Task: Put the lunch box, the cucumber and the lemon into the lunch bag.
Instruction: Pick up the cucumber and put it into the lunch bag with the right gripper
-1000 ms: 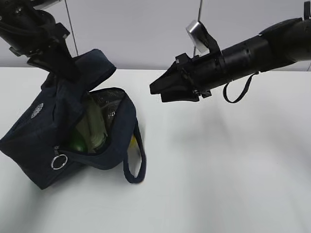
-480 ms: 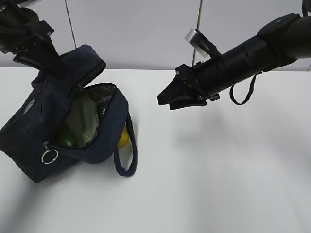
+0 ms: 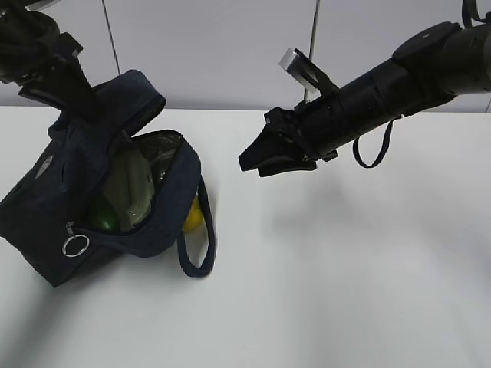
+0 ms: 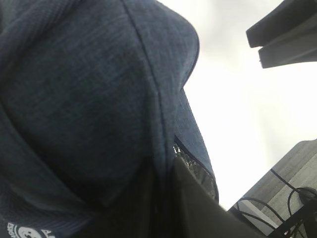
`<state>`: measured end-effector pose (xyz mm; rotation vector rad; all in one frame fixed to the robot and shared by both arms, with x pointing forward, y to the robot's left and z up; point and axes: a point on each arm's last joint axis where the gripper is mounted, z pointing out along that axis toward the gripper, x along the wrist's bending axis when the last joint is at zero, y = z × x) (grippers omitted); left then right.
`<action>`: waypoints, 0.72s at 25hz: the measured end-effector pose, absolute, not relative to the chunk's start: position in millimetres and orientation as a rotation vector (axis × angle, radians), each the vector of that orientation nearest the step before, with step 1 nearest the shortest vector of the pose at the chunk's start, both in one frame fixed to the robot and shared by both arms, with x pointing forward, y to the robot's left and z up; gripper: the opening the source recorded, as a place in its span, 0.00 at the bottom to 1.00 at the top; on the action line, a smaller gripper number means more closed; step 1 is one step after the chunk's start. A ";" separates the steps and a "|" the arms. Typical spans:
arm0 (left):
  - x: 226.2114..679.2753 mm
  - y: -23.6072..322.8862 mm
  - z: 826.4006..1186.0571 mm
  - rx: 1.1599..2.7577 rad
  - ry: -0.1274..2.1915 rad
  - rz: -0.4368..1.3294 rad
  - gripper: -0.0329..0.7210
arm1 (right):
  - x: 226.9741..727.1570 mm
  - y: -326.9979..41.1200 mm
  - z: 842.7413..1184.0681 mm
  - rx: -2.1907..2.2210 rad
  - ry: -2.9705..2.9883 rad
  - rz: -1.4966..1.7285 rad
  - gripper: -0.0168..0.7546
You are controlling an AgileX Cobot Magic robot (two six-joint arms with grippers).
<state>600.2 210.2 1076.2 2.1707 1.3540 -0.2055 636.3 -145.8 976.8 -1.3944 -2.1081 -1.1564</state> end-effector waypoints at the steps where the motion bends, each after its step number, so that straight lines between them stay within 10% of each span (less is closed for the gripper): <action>1: 600.7 210.3 1076.3 2.168 1.355 -0.199 0.11 | 636.3 -145.8 976.8 -1.394 -2.108 -1.156 0.47; 10: 603.5 212.7 1075.4 2.179 1.359 -0.143 0.37 | 636.2 -145.6 976.7 -1.394 -2.109 -1.156 0.47; 18: 604.0 215.1 1074.3 2.199 1.368 -0.120 0.40 | 632.7 -134.8 978.5 -1.366 -2.090 -1.168 0.47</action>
